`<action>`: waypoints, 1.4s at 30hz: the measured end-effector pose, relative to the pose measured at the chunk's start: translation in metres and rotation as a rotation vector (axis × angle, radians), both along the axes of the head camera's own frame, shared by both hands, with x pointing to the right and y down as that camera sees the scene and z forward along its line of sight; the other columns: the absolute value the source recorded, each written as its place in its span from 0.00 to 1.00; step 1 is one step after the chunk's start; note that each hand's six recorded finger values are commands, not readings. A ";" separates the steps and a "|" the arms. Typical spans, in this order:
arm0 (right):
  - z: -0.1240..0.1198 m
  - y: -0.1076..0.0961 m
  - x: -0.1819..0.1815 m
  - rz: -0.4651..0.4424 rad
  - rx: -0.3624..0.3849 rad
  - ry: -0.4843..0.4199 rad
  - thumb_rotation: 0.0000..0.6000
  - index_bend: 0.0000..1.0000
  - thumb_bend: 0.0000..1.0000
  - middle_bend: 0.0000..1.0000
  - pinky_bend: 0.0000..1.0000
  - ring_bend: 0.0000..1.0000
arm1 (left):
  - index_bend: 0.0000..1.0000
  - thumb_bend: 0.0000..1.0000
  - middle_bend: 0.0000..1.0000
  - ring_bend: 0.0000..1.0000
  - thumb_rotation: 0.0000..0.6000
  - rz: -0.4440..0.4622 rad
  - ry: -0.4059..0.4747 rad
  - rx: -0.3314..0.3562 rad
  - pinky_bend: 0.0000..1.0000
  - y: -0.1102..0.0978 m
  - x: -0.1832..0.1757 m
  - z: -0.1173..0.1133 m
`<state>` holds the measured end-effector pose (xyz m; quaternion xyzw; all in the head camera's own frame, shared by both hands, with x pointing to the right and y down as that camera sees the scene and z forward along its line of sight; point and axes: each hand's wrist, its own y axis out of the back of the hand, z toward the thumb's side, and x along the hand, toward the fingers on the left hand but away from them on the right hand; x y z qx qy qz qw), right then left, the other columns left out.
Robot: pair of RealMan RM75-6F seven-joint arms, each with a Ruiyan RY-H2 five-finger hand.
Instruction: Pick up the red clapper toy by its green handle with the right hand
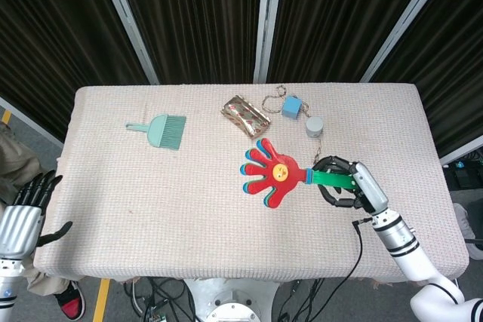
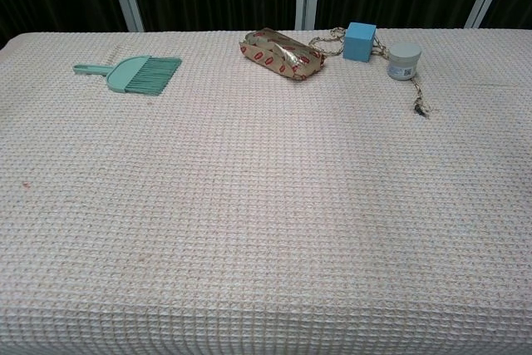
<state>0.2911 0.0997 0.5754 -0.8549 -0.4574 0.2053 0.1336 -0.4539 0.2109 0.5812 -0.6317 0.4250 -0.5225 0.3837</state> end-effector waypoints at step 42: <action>0.036 -0.006 0.033 0.257 -0.406 -0.472 1.00 0.87 0.95 0.78 1.00 0.93 | 0.08 0.19 0.03 0.00 1.00 0.005 0.002 -0.025 0.13 0.002 0.003 0.007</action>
